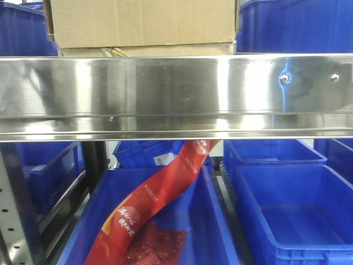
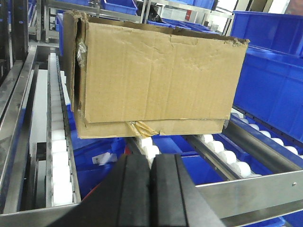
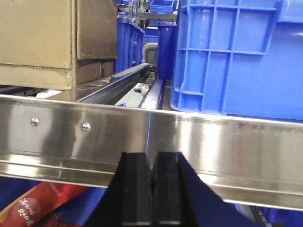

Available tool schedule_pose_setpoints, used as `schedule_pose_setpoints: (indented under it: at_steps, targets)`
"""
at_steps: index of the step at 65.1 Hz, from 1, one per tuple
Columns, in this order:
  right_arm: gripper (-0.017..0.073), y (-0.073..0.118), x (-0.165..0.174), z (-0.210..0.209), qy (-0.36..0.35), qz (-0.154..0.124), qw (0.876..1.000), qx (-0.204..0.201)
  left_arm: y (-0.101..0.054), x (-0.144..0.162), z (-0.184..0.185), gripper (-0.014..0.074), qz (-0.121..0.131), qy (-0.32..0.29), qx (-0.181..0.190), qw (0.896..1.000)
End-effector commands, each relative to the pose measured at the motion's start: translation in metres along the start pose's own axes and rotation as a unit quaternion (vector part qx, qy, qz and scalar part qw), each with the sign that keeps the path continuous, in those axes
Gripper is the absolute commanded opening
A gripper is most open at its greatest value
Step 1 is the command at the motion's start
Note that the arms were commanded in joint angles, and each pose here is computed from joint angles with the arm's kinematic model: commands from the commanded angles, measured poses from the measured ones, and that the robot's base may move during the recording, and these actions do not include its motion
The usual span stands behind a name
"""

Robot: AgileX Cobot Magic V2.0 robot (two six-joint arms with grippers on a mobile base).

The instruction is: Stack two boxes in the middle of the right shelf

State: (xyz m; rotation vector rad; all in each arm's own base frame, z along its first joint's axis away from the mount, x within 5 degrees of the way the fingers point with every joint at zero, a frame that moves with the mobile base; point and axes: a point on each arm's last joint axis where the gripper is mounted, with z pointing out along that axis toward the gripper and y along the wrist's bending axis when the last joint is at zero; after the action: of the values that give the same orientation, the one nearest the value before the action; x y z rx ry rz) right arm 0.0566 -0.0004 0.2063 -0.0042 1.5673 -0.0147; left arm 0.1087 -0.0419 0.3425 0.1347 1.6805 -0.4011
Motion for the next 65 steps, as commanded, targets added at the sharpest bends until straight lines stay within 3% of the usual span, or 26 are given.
schedule_pose_setpoints:
  at_steps: [1,60,65]
  targets:
    - [-0.0163,-0.001,-0.0026,-0.0002,-0.018,0.005,1.0,0.009,-0.0015,-0.0018,-0.0009,-0.0111,0.001,-0.008,0.008,1.0]
    - [-0.0163,-0.0024,-0.0029,-0.0003,-0.02,0.003,1.0,0.022,-0.0013,-0.0004,-0.0006,-0.0111,0.001,-0.006,0.007,1.0]
    - [-0.0163,-0.0024,-0.0029,-0.0003,-0.02,0.003,1.0,0.022,-0.0013,0.0065,-0.0012,-0.0111,-0.044,0.006,0.013,0.999]
